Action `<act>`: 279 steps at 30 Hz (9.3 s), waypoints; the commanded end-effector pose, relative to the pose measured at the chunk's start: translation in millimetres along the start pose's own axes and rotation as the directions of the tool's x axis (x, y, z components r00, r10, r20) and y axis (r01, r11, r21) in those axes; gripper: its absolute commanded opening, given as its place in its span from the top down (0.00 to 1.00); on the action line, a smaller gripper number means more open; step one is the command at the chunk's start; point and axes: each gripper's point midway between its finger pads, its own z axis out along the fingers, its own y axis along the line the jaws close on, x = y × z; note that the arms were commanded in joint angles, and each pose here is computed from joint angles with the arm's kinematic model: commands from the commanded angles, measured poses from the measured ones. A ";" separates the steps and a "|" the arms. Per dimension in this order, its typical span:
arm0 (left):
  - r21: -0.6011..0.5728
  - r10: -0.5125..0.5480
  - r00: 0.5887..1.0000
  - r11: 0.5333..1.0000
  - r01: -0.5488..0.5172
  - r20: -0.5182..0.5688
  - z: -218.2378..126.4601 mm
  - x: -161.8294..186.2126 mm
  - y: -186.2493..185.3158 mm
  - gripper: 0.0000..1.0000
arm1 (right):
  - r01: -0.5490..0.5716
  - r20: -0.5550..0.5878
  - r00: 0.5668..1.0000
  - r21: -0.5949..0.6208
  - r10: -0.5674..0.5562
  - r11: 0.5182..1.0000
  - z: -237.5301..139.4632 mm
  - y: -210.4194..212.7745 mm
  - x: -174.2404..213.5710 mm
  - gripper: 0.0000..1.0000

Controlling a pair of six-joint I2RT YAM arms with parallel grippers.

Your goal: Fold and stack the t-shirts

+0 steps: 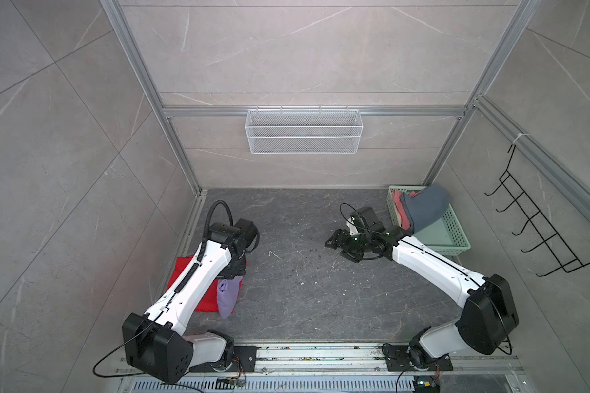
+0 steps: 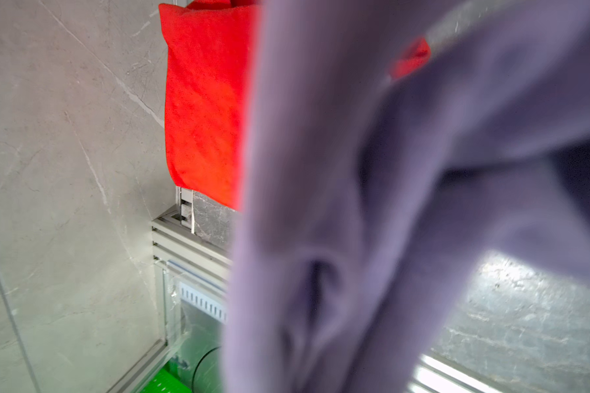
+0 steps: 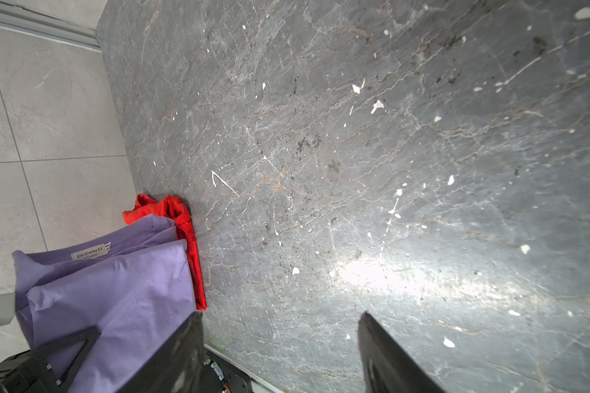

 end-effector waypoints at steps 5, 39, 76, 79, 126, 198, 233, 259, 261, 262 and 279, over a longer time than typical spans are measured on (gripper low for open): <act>0.162 -0.101 0.983 0.984 0.076 0.151 -33.7 -32.7 -8.2 1.00 | 0.011 -0.009 1.000 -0.001 -0.011 1.000 -0.5 -8.5 -8.1 0.28; 0.007 -0.175 0.985 0.985 0.175 0.008 43.4 -29.0 38.6 1.00 | -0.006 -0.052 0.999 -0.016 0.005 1.000 9.5 -24.7 -25.8 0.27; -0.088 -0.491 0.846 0.871 0.484 -0.210 83.5 -63.9 98.6 0.21 | -0.098 0.016 0.995 0.009 0.097 0.995 61.8 22.4 -123.9 0.27; 0.133 -0.546 0.818 0.810 0.571 -0.181 76.3 -76.7 68.8 0.18 | -0.107 0.046 0.993 0.023 0.106 0.994 57.4 18.3 -129.3 0.27; 0.616 -0.733 0.666 0.590 0.521 0.139 -2.1 -114.7 90.5 0.01 | -0.023 0.387 0.919 0.236 -0.072 0.972 -42.1 -26.5 -175.5 0.24; 0.302 -0.310 0.558 0.947 0.110 0.770 135.5 -149.3 -15.1 0.00 | -0.238 0.615 0.597 0.749 -0.515 0.618 -154.5 -244.5 -72.5 0.00; 0.296 -0.306 0.556 0.949 0.111 0.773 135.0 -149.2 -14.0 0.00 | 0.231 0.607 0.476 0.611 -0.636 0.757 -50.9 -218.0 -132.5 0.00; 0.299 -0.308 0.557 0.948 0.110 0.771 135.3 -149.6 -14.5 0.00 | 0.303 0.585 0.482 0.587 -0.653 0.750 -41.5 -210.5 -131.3 0.00; 0.302 -0.309 0.556 0.947 0.106 0.772 135.1 -149.4 -15.2 0.00 | 0.306 0.583 0.482 0.587 -0.654 0.749 -40.9 -210.8 -130.7 0.01; 0.302 -0.309 0.555 0.947 0.107 0.772 134.8 -149.6 -14.9 0.00 | 0.305 0.584 0.481 0.587 -0.653 0.750 -41.2 -210.5 -130.8 0.01; 0.332 -0.293 0.565 0.943 0.036 0.771 132.8 -150.5 -24.5 0.00 | 0.306 0.588 0.473 0.589 -0.656 0.748 -43.7 -209.8 -130.5 0.00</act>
